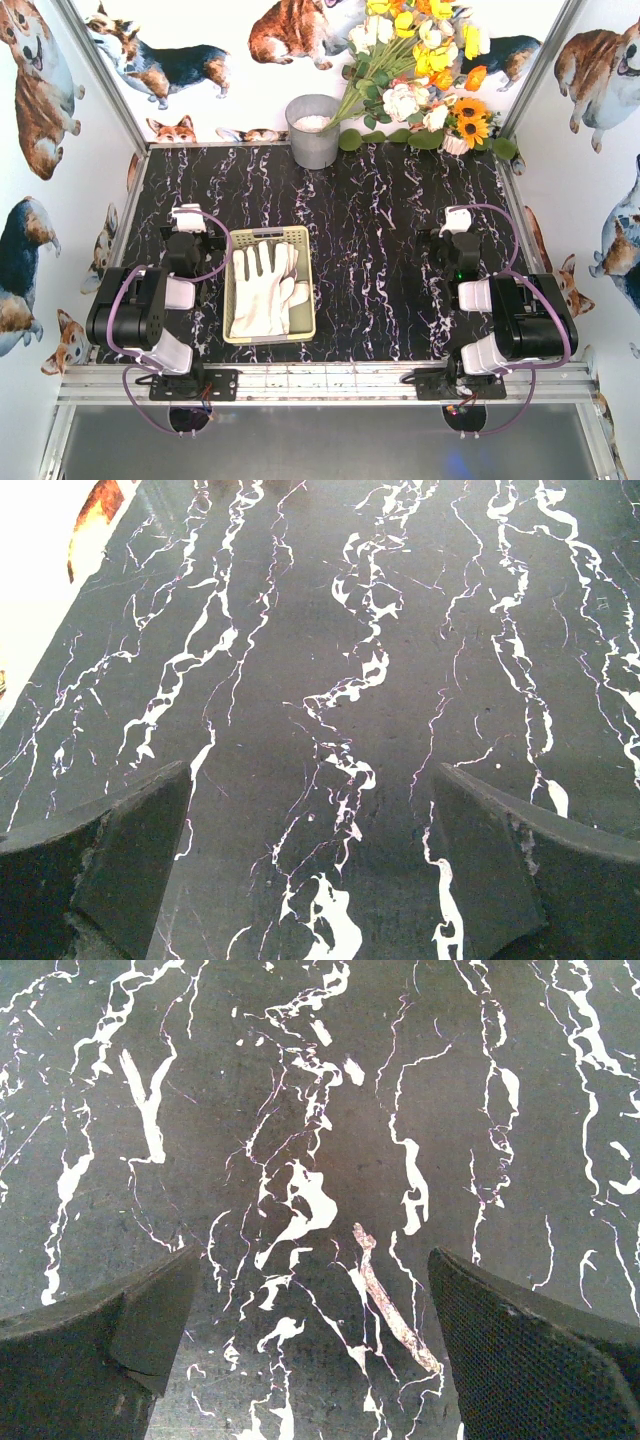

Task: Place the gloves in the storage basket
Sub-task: Reset both arms

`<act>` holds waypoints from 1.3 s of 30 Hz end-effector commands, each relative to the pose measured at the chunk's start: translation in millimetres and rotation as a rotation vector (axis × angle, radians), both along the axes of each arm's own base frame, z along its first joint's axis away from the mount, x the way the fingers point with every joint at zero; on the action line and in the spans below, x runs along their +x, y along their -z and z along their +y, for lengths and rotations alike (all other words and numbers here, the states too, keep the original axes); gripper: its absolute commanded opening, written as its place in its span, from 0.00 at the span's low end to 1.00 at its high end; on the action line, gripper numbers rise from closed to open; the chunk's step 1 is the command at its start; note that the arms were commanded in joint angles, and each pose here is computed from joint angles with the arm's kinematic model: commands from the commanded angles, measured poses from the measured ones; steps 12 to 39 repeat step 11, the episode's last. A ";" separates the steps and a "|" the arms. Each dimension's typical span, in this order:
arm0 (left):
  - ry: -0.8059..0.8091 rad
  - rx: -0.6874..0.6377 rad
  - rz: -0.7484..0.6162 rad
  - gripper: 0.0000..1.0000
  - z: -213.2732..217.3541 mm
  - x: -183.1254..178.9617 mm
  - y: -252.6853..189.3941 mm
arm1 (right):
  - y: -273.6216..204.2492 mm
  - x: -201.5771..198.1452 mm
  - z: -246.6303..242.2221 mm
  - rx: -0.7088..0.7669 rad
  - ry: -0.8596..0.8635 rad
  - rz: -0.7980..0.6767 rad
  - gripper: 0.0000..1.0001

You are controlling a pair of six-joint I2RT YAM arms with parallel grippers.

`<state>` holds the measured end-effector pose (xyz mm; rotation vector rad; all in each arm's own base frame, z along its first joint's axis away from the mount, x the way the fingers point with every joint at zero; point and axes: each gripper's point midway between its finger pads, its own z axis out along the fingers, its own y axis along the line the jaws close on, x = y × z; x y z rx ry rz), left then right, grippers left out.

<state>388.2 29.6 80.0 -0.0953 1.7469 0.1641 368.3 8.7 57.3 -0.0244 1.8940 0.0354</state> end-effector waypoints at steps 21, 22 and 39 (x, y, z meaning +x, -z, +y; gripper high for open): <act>0.007 0.008 -0.013 1.00 -2.1 1.2 -3.3 | -22.6 13.0 -1.6 -0.006 -0.001 -0.090 1.00; 0.007 0.008 -0.013 1.00 -2.1 1.2 -3.3 | -22.6 13.0 -1.6 -0.006 -0.001 -0.090 1.00; 0.007 0.008 -0.013 1.00 -2.1 1.2 -3.3 | -22.6 13.0 -1.6 -0.006 -0.001 -0.090 1.00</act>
